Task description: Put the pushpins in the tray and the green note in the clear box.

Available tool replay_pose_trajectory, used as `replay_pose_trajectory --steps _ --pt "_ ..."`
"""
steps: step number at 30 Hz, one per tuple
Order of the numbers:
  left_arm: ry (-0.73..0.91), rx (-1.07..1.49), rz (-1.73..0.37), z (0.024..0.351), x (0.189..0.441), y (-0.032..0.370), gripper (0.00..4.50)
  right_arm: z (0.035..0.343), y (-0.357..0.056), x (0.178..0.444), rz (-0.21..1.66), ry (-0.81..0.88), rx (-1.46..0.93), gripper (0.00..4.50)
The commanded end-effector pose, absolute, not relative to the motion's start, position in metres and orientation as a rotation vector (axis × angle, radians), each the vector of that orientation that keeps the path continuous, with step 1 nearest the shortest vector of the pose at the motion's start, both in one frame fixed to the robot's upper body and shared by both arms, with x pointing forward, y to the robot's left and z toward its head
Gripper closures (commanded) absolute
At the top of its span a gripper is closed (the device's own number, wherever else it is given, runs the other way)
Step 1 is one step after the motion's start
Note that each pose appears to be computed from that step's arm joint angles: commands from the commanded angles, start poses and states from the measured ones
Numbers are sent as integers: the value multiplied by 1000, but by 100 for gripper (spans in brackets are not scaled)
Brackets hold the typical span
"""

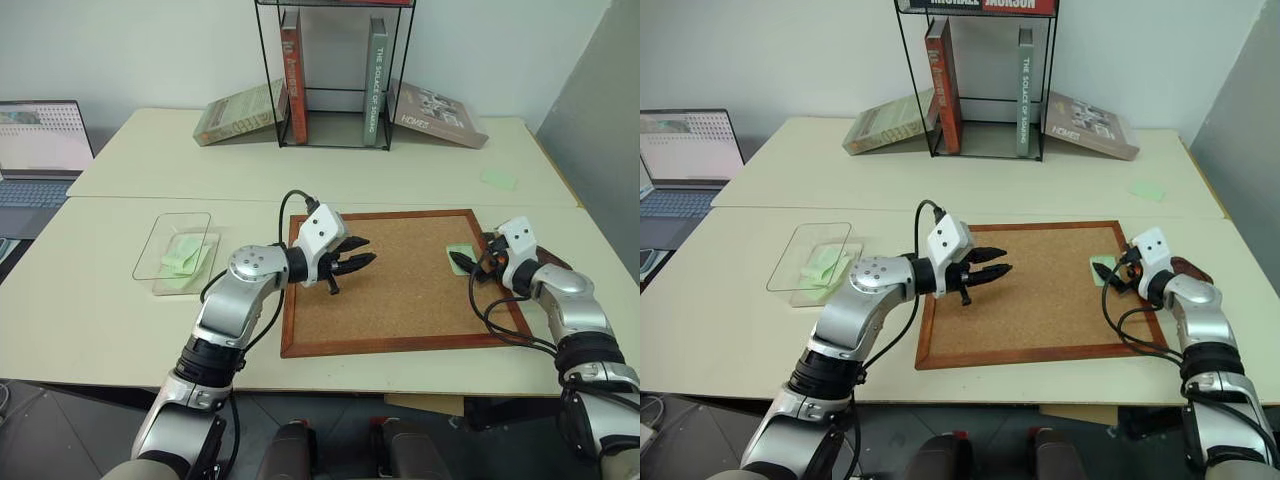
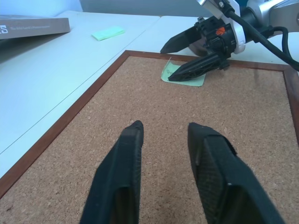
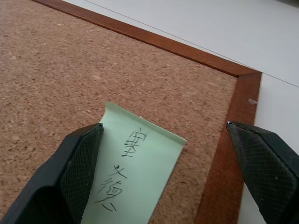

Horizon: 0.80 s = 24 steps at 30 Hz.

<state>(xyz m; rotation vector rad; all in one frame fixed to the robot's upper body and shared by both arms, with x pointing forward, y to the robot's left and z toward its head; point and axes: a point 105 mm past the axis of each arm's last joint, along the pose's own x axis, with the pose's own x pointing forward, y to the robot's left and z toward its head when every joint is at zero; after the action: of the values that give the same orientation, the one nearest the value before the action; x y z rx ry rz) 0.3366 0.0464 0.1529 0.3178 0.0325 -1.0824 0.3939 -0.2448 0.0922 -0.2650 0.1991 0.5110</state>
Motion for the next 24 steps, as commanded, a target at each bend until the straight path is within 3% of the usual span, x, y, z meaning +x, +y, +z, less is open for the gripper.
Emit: replay_pose_trajectory --steps 1,4,19,24 --pt "-15 368 -1057 162 336 48 197 102 -245 397 545 181 -300 0" --pt "-17 375 -1059 161 336 48 158 101 -245 397 554 184 -304 47" --pt "-14 391 -1083 158 334 45 158 109 -243 391 592 149 -375 364" --pt "-16 393 -1077 158 336 47 158 120 -241 386 624 118 -405 445"
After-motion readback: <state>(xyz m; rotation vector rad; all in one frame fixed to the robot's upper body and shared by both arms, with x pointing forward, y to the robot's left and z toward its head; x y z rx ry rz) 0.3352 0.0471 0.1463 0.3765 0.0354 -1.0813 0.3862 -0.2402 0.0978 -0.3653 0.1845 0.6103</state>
